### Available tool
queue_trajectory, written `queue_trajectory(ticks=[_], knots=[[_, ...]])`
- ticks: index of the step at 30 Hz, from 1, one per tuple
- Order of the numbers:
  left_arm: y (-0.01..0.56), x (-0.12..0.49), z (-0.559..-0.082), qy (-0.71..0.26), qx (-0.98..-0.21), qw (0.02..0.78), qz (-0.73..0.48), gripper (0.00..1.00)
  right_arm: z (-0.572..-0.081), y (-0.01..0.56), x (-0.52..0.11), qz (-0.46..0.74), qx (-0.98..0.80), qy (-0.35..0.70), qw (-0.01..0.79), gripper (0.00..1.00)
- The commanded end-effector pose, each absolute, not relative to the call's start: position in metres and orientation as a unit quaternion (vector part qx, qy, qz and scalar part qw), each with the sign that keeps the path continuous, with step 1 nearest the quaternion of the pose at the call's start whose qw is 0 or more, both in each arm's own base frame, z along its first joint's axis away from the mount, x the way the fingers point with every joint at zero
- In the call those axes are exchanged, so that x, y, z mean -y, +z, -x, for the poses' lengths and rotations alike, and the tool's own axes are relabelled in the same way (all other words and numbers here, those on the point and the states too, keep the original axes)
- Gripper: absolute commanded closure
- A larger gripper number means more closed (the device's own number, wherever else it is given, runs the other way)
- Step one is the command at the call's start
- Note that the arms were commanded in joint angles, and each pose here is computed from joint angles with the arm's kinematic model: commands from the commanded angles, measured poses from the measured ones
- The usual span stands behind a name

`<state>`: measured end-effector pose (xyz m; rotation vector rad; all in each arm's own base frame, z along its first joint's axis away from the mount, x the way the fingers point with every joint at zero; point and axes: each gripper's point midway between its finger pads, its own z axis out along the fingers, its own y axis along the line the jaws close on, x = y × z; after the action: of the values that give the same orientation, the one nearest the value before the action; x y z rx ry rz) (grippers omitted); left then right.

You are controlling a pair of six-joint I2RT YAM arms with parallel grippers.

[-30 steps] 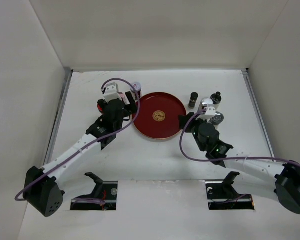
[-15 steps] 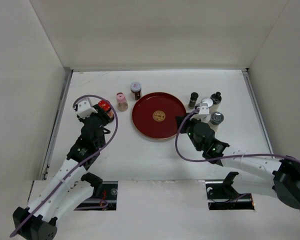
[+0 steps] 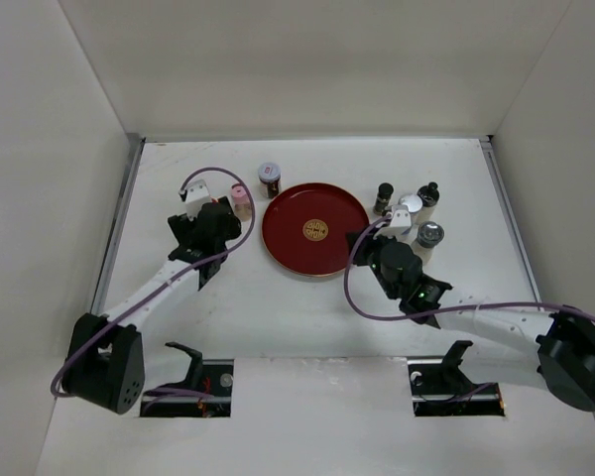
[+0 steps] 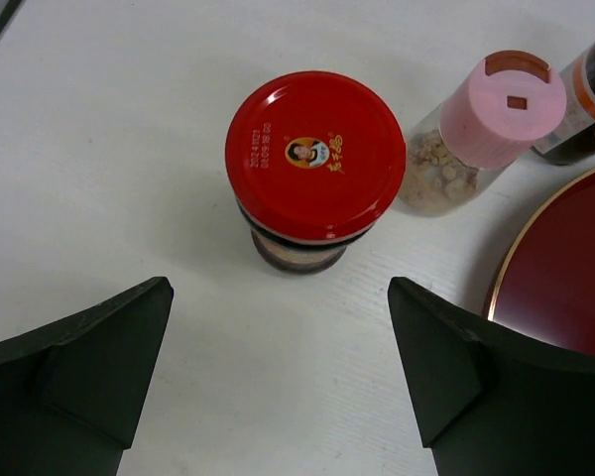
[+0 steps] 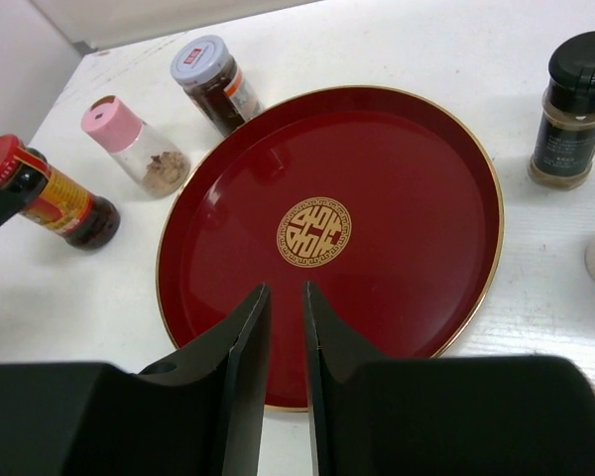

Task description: Organize the condiment bottles

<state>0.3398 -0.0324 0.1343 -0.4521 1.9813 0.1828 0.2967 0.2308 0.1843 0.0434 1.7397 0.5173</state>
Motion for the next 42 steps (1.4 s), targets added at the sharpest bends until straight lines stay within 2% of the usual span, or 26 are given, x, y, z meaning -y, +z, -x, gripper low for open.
queue_trajectory(ticks=[1, 6, 10, 17, 22, 24, 28, 32, 38, 42], knots=[[0.166, 0.041, -0.373, 0.038, -0.798, 0.564, 0.209, 0.08, -0.300, 0.210, -0.243, -0.016, -0.736, 0.247, 0.630, 0.74], [0.158, 0.034, -0.393, 0.043, -0.793, 0.567, 0.218, 0.08, -0.299, 0.211, -0.243, -0.016, -0.734, 0.249, 0.631, 0.71], [0.155, 0.033, -0.404, 0.040, -0.791, 0.568, 0.222, 0.12, -0.300, 0.211, -0.244, -0.016, -0.734, 0.249, 0.632, 0.67], [0.153, 0.029, -0.417, 0.046, -0.788, 0.572, 0.224, 0.23, -0.300, 0.210, -0.243, -0.016, -0.733, 0.249, 0.632, 0.65], [0.151, 0.028, -0.420, 0.048, -0.786, 0.573, 0.225, 0.39, -0.299, 0.214, -0.241, -0.020, -0.729, 0.250, 0.637, 0.62], [0.150, 0.029, -0.419, 0.048, -0.787, 0.573, 0.224, 0.46, -0.299, 0.213, -0.240, -0.020, -0.729, 0.250, 0.637, 0.57], [0.156, 0.031, -0.412, 0.041, -0.783, 0.579, 0.224, 0.60, -0.298, 0.217, -0.238, -0.024, -0.724, 0.253, 0.641, 0.31], [0.177, 0.034, -0.397, 0.029, -0.767, 0.600, 0.225, 0.65, -0.297, 0.218, -0.236, -0.028, -0.721, 0.257, 0.644, 0.27], [0.216, 0.056, -0.359, -0.004, -0.744, 0.634, 0.210, 0.65, -0.299, 0.219, -0.231, -0.038, -0.717, 0.255, 0.648, 0.19], [0.241, 0.081, -0.343, -0.037, -0.738, 0.647, 0.186, 0.67, -0.299, 0.221, -0.224, -0.049, -0.713, 0.251, 0.653, 0.18]])
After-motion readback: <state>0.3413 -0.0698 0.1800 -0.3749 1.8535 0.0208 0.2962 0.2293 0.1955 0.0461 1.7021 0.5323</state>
